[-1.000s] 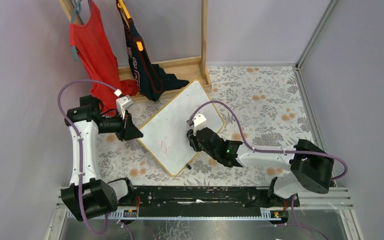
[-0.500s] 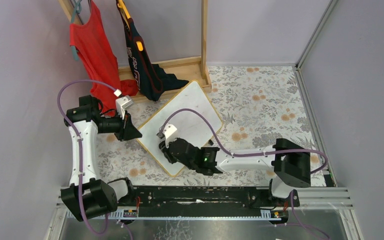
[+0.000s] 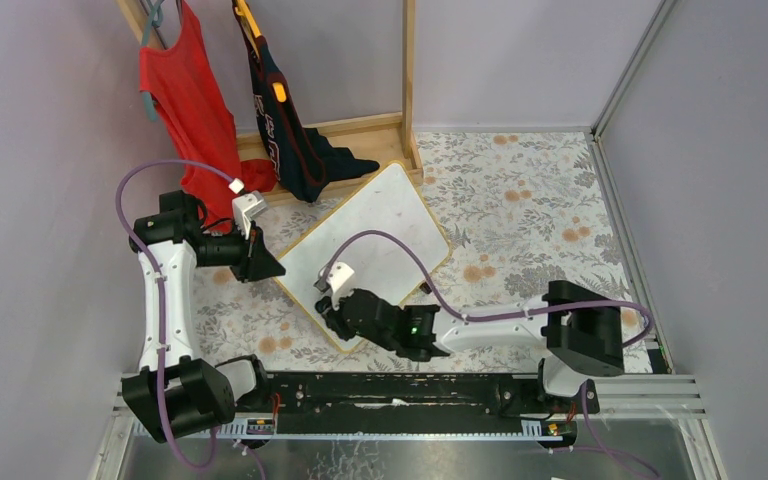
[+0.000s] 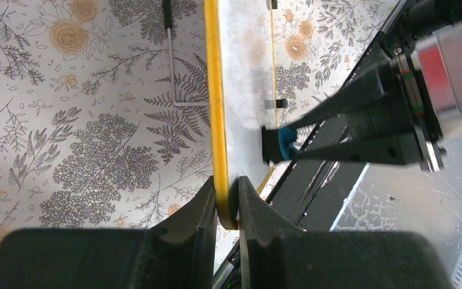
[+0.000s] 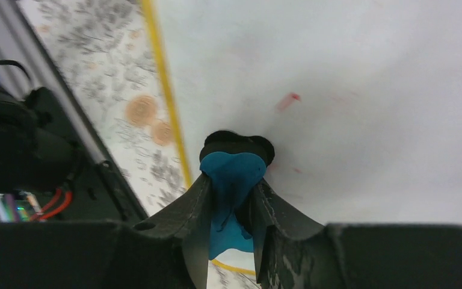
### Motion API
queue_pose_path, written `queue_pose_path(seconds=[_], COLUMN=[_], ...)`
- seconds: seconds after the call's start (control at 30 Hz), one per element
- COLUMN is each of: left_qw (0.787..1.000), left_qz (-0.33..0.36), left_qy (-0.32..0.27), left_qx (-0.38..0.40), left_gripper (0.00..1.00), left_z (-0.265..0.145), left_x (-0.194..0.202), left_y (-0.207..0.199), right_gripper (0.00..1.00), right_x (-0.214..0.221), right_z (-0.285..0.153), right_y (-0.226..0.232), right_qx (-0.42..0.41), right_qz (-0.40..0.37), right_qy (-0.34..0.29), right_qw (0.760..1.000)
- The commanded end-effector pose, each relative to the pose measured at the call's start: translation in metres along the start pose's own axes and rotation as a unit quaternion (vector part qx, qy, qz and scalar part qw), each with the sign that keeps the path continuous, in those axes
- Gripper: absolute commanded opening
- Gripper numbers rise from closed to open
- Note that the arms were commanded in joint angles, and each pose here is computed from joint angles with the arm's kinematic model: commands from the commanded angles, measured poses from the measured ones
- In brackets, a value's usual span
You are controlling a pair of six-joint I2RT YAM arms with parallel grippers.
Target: Erase the whiteboard
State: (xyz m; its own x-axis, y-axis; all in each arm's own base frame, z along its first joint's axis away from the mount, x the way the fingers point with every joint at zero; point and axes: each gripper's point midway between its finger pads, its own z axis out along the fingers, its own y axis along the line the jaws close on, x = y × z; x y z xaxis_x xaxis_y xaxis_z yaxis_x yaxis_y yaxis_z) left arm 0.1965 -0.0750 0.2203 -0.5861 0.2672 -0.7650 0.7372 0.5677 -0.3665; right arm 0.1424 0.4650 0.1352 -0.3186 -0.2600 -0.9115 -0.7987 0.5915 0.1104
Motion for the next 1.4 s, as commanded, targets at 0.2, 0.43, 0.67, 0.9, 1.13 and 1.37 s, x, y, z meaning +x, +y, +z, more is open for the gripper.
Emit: queue_pose_path(seconds=[0.2,0.43,0.67,0.9,1.13,1.37], left_qw=[1.000,1.000,1.000,1.000,1.000,1.000], left_qz=[0.014,0.010,0.008,0.009,0.009,0.009], left_qy=[0.022,0.020,0.021,0.020,0.020,0.021], left_qx=[0.007,0.009,0.009,0.008,0.008,0.008], left_gripper=[0.00,0.00,0.00,0.00,0.00,0.00], left_z=[0.002,0.002,0.002,0.002,0.002,0.002], left_x=[0.011,0.011,0.010,0.010,0.010,0.010], left_y=[-0.006,-0.006,-0.006,-0.006,-0.006,-0.007], right_gripper=[0.00,0.00,0.00,0.00,0.00,0.00], right_x=[-0.012,-0.023,-0.039,-0.050,-0.045,-0.049], right_z=[-0.033,-0.020,-0.001,0.012,0.008,-0.005], right_y=[-0.094,-0.079,-0.015,0.019,-0.015,-0.078], right_qx=[0.113,0.074,0.005,-0.028,0.038,0.096], right_qz=[0.016,0.028,0.019,0.008,-0.010,0.010], right_qy=[-0.020,-0.026,-0.038,-0.042,-0.040,-0.046], right_qw=[0.993,0.997,0.999,0.999,0.998,0.994])
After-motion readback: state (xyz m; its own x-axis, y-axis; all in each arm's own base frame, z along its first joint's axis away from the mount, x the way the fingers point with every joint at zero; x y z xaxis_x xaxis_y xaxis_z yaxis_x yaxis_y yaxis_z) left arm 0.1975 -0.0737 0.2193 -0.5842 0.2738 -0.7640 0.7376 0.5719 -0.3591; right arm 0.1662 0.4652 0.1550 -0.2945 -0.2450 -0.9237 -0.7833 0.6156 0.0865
